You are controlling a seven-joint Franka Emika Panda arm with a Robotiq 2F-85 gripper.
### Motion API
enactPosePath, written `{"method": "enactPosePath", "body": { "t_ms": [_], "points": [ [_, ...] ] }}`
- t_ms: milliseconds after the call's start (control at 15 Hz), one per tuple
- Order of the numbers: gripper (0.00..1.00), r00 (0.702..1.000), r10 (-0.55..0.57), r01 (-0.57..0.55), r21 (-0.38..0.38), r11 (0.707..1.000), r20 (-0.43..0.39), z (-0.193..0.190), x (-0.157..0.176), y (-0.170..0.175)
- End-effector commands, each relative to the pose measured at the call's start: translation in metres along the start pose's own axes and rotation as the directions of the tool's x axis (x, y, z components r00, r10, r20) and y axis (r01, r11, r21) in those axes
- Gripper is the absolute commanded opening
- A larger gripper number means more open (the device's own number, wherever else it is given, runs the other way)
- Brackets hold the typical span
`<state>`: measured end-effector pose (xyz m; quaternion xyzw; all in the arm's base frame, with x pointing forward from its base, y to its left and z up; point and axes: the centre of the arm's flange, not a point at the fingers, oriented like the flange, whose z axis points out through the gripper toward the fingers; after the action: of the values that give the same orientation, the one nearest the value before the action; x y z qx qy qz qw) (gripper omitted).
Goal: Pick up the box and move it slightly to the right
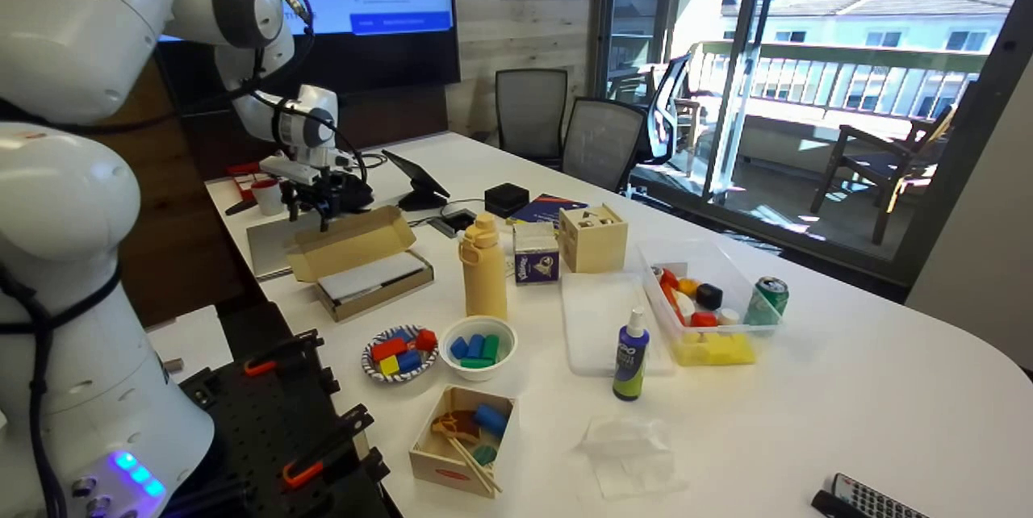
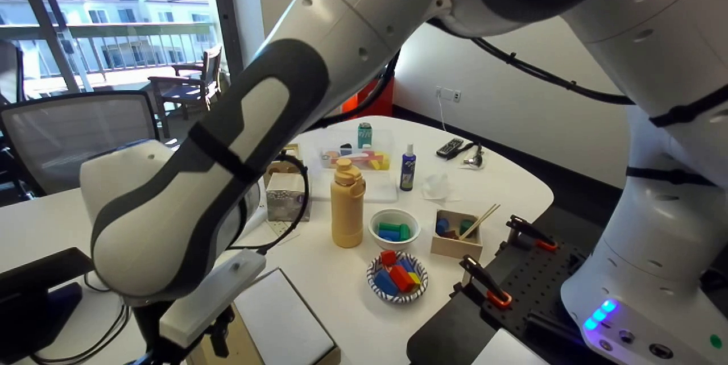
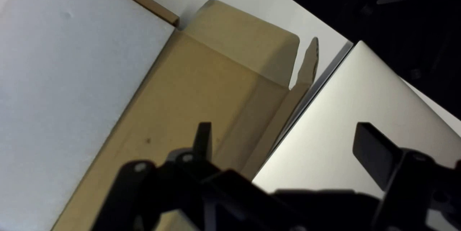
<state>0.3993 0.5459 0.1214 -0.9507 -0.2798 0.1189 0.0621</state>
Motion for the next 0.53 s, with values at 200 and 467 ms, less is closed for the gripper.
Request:
{"method": "enactPosePath", "body": {
  "t_ms": [200, 467],
  "points": [
    [1.0, 0.999, 0.037, -0.032, -0.237, 0.971, 0.016, 0.059, 0.1, -0.031],
    [1.0, 0.997, 0.065, -0.04, -0.465, 0.884, 0.037, 0.061, 0.115, -0.031]
  ]
}}
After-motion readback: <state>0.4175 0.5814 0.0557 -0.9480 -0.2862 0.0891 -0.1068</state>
